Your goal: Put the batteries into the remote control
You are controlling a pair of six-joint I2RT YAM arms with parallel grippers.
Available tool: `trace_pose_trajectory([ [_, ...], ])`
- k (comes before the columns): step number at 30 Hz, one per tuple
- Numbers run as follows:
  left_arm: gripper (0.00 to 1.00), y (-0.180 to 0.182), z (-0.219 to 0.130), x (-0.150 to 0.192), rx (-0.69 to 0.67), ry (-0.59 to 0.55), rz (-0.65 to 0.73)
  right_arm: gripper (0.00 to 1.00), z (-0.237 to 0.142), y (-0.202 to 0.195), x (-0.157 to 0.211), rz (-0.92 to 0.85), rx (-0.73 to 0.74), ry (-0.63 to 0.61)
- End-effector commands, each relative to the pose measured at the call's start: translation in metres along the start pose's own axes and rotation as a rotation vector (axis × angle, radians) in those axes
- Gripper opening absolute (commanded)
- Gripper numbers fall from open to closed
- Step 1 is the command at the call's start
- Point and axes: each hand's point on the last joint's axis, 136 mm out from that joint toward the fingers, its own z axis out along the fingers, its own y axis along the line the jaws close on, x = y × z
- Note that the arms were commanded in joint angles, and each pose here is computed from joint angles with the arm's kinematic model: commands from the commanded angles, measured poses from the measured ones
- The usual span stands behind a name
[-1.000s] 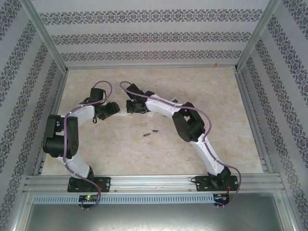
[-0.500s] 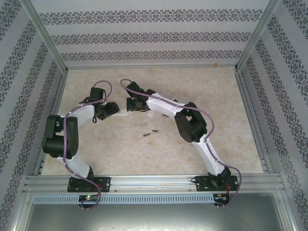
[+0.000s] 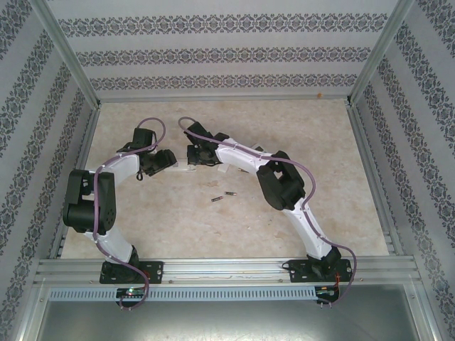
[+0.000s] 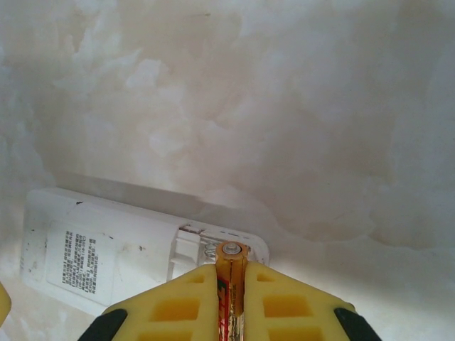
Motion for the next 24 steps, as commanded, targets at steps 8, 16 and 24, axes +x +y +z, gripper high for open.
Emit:
trace_pose_trajectory([
  [8,0.63,0.004,0.003,0.003,-0.018,0.016,0.002,0.14,0.016,-0.007,0.023,0.037,0.029,0.055],
  [16,0.63,0.002,0.004,0.003,-0.014,0.025,0.002,0.16,0.020,-0.009,0.030,0.054,0.029,0.073],
  [24,0.76,0.001,0.011,-0.009,-0.041,0.035,0.010,0.11,0.027,-0.021,0.032,0.048,0.064,0.082],
])
